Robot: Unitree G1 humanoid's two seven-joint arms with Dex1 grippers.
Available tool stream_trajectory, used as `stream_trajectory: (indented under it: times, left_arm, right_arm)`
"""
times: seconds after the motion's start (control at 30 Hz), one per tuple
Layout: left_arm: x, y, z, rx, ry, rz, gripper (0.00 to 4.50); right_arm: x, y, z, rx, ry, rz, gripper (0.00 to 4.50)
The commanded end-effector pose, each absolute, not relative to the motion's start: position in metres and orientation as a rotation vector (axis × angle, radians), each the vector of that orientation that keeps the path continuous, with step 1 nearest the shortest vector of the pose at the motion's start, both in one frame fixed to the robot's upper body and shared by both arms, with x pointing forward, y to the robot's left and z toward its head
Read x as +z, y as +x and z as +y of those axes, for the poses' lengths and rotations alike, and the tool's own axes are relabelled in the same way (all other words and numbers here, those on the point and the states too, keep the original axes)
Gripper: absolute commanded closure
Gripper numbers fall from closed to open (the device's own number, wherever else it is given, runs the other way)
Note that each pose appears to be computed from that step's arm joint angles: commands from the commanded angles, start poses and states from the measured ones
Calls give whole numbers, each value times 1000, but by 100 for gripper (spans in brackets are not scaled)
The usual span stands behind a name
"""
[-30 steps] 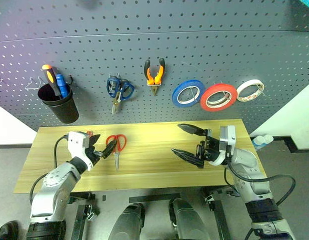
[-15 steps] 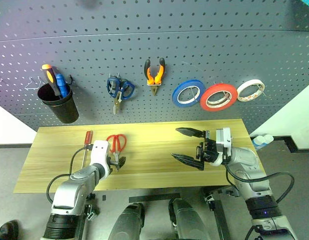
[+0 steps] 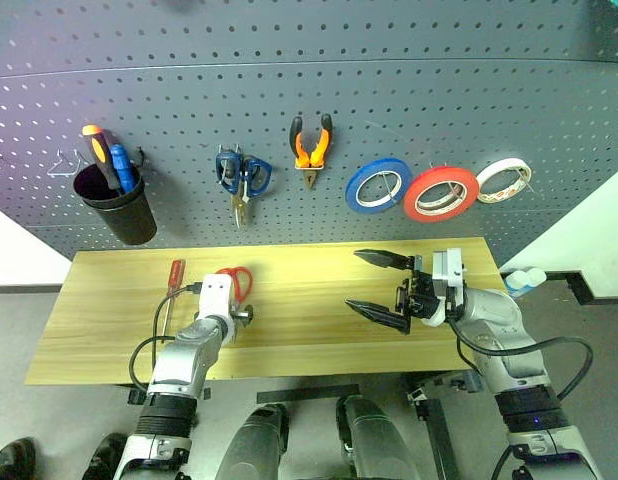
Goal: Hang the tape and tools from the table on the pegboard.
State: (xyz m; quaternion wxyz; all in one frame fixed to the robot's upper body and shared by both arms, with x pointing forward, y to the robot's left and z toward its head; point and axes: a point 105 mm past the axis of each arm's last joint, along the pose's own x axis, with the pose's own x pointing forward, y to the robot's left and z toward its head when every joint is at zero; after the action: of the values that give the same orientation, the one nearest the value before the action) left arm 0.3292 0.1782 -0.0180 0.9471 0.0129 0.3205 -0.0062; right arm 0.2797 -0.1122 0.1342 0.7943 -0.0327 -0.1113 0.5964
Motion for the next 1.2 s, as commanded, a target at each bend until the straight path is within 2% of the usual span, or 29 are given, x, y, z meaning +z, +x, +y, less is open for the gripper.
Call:
stream_trajectory:
  times: [0.03,0.43,0.6,0.7,0.93,1.07,1.1,1.2]
  left_arm:
    - [-15,331,184,40,47,643,0]
    - [-40,314,184,75,63,862,0]
    - [-42,312,184,55,70,878,0]
    - [-40,315,186,65,55,850,55]
    - [-39,313,190,85,65,835,289]
    - [-38,312,191,92,52,832,405]
    - [-38,312,191,94,49,831,424]
    - [-38,313,190,89,40,819,424]
  right_arm:
    - [142,277,-116,1274,-96,-267,3]
    - [145,279,-114,1258,-96,-271,3]
    - [146,280,-114,1251,-98,-271,3]
    - [148,282,-115,1240,-104,-278,0]
    - [156,288,-119,1216,-123,-293,0]
    - [158,292,-122,1202,-130,-300,0]
    - [159,292,-122,1198,-129,-302,0]
    - [158,293,-121,1194,-124,-301,0]
